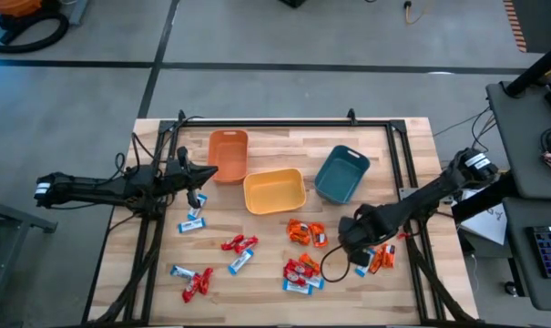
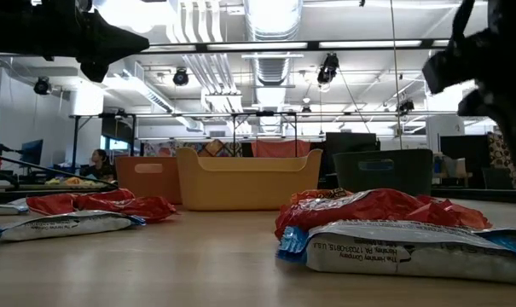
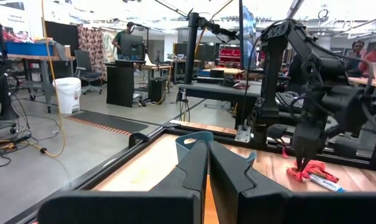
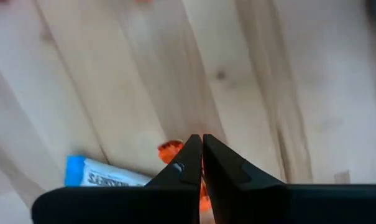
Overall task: Sort candy
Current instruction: Put the orange chocolate into the yellow bin
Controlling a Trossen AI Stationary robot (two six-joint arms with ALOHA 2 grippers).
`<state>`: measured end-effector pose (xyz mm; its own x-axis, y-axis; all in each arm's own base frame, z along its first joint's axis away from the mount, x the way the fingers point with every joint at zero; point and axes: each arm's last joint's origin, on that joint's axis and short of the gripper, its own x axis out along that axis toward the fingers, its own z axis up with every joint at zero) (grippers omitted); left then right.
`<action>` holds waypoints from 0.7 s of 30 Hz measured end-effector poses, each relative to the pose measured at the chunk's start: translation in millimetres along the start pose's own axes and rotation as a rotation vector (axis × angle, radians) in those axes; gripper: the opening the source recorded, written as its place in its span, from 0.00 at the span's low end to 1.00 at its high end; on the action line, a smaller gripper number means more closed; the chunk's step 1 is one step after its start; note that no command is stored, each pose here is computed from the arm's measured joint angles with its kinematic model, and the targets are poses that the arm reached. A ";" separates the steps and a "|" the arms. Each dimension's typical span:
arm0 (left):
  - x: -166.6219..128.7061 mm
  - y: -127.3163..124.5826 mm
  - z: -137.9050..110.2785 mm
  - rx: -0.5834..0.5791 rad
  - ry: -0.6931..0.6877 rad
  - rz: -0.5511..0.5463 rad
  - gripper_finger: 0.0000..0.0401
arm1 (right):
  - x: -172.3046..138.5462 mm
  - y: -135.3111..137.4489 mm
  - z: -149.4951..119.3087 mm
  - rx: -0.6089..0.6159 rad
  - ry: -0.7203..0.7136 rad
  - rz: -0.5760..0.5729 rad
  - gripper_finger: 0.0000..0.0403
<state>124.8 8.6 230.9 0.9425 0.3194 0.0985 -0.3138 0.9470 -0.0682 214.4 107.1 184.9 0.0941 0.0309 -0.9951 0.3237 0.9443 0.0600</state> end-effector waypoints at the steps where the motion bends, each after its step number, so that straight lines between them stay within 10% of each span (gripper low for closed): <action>1: 0.0 0.0 0.0 0.000 0.000 0.000 0.00 | -3.8 -0.2 0.5 0.001 -0.031 0.010 0.02; 7: 0.0 0.0 0.0 0.000 0.000 0.000 0.00 | -27.7 -4.3 -2.8 0.037 -0.115 0.095 0.02; 14: 0.0 0.0 0.0 0.000 0.000 0.000 0.00 | -33.3 -12.4 -13.4 0.366 0.035 0.134 0.04; 21: 0.0 0.0 0.0 0.000 0.000 0.000 0.00 | -21.1 -8.0 -11.0 0.435 0.111 0.108 0.28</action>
<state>124.8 8.6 230.9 0.9425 0.3194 0.0985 -0.3138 0.9470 -0.0682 199.5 102.5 204.6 0.0553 0.1786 -0.9824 0.6846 0.7094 0.1675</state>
